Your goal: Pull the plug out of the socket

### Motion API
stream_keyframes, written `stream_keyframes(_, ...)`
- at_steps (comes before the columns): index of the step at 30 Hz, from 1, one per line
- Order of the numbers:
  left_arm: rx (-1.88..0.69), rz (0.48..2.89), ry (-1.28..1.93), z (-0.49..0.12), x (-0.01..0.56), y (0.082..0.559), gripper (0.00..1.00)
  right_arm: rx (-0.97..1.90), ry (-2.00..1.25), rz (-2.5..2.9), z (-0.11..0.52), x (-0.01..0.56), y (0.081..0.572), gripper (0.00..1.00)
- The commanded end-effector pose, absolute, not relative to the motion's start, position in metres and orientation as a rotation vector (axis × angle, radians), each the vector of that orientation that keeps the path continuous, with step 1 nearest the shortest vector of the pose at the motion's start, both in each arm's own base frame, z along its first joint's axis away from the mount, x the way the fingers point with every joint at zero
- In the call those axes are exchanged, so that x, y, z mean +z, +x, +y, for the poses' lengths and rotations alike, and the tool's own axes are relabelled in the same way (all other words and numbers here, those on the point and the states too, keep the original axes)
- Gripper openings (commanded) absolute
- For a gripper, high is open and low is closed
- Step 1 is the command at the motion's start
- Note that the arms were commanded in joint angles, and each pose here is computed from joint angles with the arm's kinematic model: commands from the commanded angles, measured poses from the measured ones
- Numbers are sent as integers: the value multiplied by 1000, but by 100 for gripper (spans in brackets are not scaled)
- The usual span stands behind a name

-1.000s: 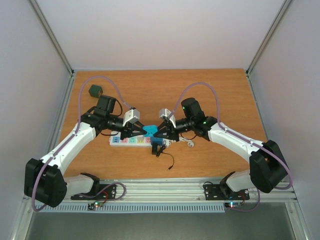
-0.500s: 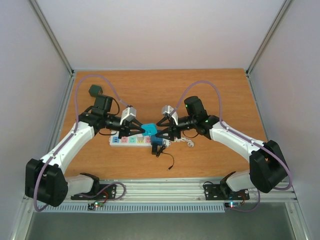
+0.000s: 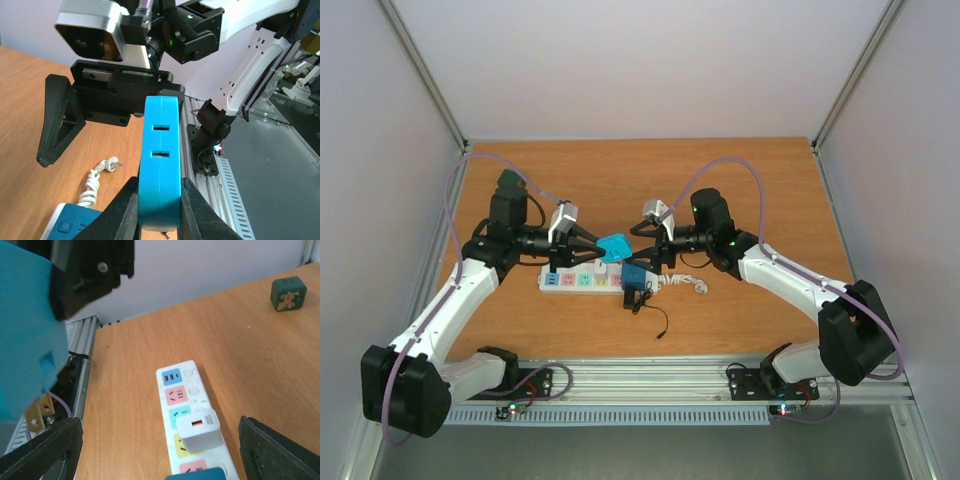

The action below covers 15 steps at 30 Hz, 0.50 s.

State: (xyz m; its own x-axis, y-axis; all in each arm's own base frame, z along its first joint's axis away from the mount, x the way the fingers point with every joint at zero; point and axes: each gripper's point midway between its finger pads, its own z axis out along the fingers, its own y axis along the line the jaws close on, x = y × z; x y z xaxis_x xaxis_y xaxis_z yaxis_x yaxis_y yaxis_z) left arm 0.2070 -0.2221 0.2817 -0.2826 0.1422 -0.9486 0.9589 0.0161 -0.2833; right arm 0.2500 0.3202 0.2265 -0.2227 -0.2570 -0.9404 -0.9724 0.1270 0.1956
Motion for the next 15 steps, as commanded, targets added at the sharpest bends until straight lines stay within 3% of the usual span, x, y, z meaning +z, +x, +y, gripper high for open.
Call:
stream_keyframes(1, -1405, 1500, 1131, -223, 294, 209, 1, 1190, -1202, 1561, 333, 243, 249, 86)
stream_keyframes(15, -1399, 1526, 1060, -223, 293, 219, 1, 1242, -1217, 1542, 339, 252, 236, 86)
